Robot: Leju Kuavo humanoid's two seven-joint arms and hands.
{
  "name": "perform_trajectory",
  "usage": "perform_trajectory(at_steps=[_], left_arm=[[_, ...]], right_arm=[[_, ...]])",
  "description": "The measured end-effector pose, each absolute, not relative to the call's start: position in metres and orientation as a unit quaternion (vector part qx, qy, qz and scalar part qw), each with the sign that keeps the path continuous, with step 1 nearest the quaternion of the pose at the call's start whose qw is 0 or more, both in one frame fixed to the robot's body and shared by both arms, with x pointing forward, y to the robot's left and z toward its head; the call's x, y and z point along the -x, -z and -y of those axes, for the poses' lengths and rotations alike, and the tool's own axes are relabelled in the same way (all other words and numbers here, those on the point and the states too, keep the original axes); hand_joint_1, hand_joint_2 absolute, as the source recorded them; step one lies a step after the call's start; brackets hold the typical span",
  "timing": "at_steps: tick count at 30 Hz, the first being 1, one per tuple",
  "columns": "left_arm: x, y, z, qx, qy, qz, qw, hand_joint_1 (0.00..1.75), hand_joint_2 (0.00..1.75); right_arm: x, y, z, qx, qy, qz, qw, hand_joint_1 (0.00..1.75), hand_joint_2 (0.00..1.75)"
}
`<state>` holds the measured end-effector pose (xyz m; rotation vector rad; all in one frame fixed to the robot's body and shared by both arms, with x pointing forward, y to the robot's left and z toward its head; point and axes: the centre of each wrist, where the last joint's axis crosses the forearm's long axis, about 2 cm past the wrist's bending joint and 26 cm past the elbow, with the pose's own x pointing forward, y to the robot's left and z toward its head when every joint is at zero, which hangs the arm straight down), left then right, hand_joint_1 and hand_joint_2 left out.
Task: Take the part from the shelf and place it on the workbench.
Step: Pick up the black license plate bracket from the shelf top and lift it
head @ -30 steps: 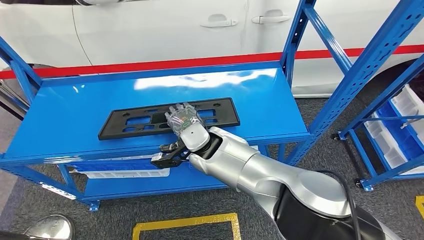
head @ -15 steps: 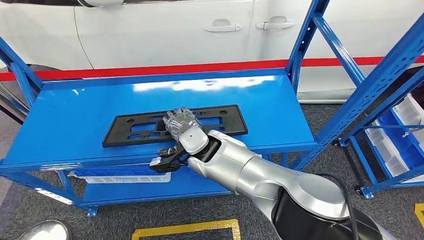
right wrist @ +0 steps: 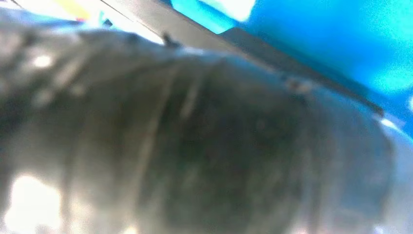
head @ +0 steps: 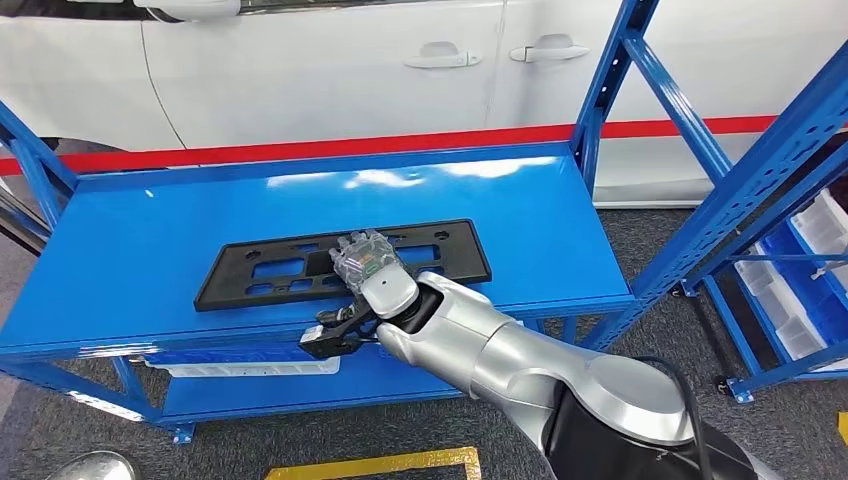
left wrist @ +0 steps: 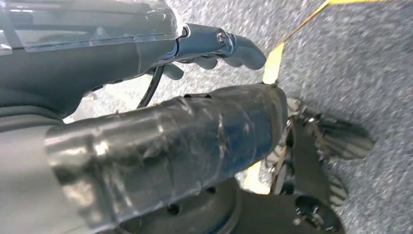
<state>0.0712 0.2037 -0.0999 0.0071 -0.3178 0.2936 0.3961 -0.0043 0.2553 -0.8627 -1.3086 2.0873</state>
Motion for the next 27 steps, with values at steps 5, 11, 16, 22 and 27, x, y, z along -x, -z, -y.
perform_trajectory(at_steps=[5, 11, 16, 22, 27], left_arm=[[-0.0697, 0.1002, -0.2041, -0.005, -0.150, 0.159, 0.976, 0.00, 0.00], [-0.0707, 0.1001, -0.2045, -0.006, -0.149, 0.161, 0.976, 0.00, 0.00], [-0.0708, 0.1000, -0.2044, -0.007, -0.148, 0.161, 0.976, 0.00, 0.00], [-0.0706, 0.1001, -0.2045, -0.007, -0.147, 0.157, 0.976, 0.00, 0.00], [-0.0709, 0.1000, -0.2042, -0.006, -0.145, 0.158, 0.977, 0.00, 0.00]], right_arm=[[-0.3940, -0.2522, 0.0032, 0.310, -0.772, 0.486, 0.269, 0.00, 0.00], [-0.3935, -0.2512, 0.0031, 0.306, -0.770, 0.488, 0.274, 0.00, 0.00], [-0.3939, -0.2512, 0.0035, 0.308, -0.768, 0.491, 0.273, 0.00, 0.00], [-0.3944, -0.2473, 0.0062, 0.306, -0.779, 0.475, 0.271, 0.00, 0.00], [-0.3967, -0.2483, 0.0080, 0.311, -0.777, 0.476, 0.270, 0.00, 0.00]])
